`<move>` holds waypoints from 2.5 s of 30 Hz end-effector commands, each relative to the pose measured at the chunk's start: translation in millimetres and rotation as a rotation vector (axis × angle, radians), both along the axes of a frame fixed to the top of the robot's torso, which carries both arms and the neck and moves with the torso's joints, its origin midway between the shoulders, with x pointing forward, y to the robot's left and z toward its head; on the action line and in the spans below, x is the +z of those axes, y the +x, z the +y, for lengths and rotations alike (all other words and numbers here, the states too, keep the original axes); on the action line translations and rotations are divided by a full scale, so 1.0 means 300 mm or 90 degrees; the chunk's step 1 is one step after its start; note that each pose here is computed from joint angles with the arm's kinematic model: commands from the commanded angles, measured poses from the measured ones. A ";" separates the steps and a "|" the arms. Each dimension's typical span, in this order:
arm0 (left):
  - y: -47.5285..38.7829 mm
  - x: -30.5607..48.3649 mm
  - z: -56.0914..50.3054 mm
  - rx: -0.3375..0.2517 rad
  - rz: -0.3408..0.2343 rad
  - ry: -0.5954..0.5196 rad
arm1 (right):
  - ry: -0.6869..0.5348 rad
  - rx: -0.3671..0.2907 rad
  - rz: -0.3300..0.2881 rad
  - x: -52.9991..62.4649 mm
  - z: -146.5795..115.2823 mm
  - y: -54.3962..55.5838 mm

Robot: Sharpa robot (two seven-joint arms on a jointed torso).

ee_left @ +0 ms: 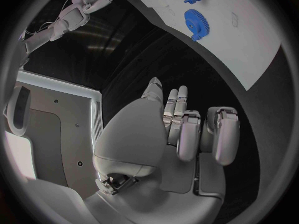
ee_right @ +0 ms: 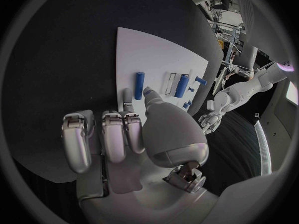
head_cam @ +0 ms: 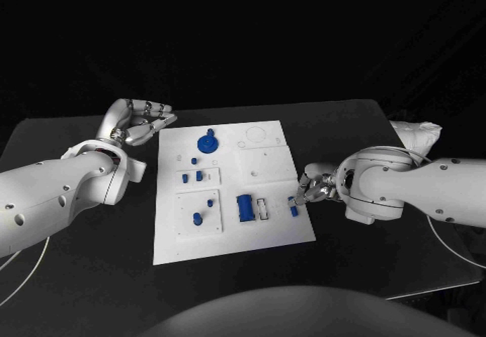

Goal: Assemble the parts on the task board

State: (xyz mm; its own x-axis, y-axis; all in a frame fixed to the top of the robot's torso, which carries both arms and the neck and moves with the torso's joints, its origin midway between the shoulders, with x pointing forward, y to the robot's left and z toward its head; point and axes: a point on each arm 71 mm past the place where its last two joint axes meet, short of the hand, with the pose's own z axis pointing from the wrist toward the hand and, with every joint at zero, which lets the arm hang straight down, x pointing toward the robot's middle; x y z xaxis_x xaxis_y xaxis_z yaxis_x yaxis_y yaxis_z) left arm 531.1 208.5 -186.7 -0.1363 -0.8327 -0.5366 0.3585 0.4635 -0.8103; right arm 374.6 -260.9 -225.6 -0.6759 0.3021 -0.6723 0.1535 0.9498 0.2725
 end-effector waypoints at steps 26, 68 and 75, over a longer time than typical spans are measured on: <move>-0.001 0.002 -0.005 -0.011 0.000 0.000 | -0.072 0.021 0.026 -0.049 0.042 -0.023; -0.002 0.002 -0.003 -0.013 0.002 -0.001 | 0.002 -0.021 0.014 -0.042 0.029 -0.021; -0.001 0.001 -0.006 -0.014 0.002 -0.001 | 0.051 -0.065 0.009 -0.013 0.003 -0.017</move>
State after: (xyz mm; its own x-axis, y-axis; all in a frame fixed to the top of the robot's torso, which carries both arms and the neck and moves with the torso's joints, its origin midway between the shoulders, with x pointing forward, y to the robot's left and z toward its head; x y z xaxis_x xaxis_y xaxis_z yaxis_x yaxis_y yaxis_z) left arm 531.1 209.5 -186.8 -0.1401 -0.8322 -0.5365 0.3569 0.4630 -0.8114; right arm 371.3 -255.9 -225.7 -0.6545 0.3561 -0.6669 0.1753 0.9296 0.3243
